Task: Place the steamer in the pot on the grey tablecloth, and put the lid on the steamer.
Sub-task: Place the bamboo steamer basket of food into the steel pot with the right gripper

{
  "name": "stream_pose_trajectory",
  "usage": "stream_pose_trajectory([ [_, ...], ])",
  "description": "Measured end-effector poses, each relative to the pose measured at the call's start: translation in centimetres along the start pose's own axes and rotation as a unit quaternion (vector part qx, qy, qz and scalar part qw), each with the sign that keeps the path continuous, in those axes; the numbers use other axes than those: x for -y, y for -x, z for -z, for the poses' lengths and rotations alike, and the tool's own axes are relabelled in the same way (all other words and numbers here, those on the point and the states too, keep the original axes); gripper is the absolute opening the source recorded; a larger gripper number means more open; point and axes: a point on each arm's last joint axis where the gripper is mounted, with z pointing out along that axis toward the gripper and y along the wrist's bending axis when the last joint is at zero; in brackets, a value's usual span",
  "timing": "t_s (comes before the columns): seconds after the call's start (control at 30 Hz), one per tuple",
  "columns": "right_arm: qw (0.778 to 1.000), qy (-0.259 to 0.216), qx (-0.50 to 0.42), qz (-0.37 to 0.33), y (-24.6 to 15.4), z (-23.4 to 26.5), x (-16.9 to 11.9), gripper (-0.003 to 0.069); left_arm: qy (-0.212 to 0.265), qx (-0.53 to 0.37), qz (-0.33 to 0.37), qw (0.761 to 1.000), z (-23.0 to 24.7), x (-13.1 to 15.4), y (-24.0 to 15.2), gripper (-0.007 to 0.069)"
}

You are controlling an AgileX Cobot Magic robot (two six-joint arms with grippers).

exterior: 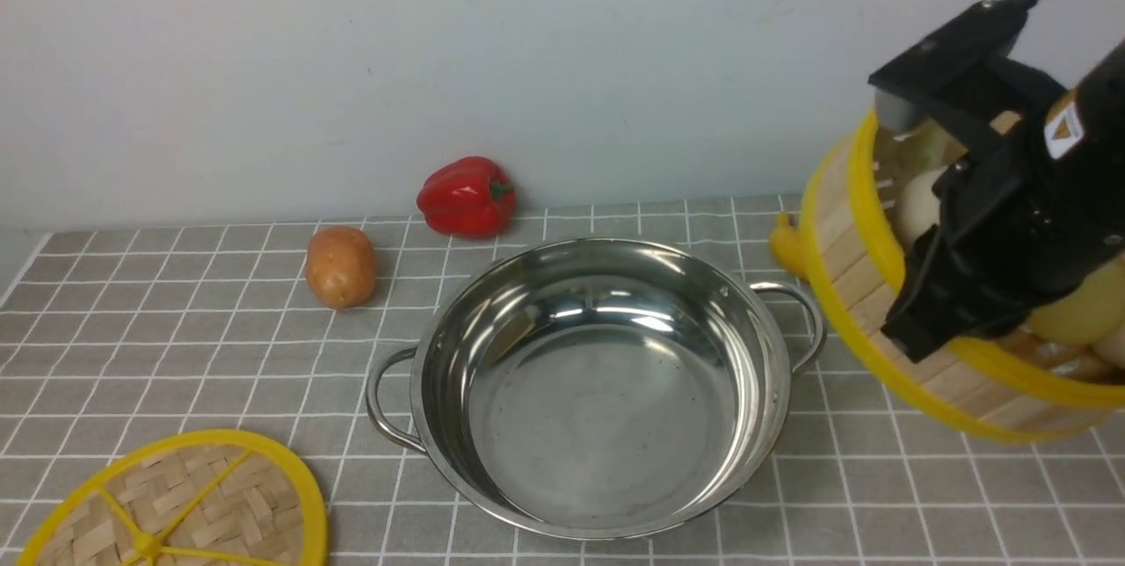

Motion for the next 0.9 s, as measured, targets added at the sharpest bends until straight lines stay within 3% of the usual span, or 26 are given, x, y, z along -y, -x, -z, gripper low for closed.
stream_pose_trajectory([
  [0.33,0.985,0.0,-0.019,0.173,3.7,-3.0,-5.2,0.0083,0.0,0.0,0.0,1.0,0.0,0.0,0.0,0.0243],
  [0.4,0.976,0.0,-0.016,0.219,5.0,-3.8,-7.3,0.0083,0.0,0.0,0.0,1.0,0.0,0.0,0.0,0.0243],
  [0.67,0.953,0.005,-0.026,0.301,6.9,-6.8,-11.9,0.0084,0.0,0.0,0.0,1.0,0.0,0.0,0.0,0.0243],
  [0.9,0.943,0.013,-0.063,0.327,6.8,-10.1,-13.4,0.0085,0.0,0.0,0.0,1.0,0.0,0.0,0.0,0.0243],
])
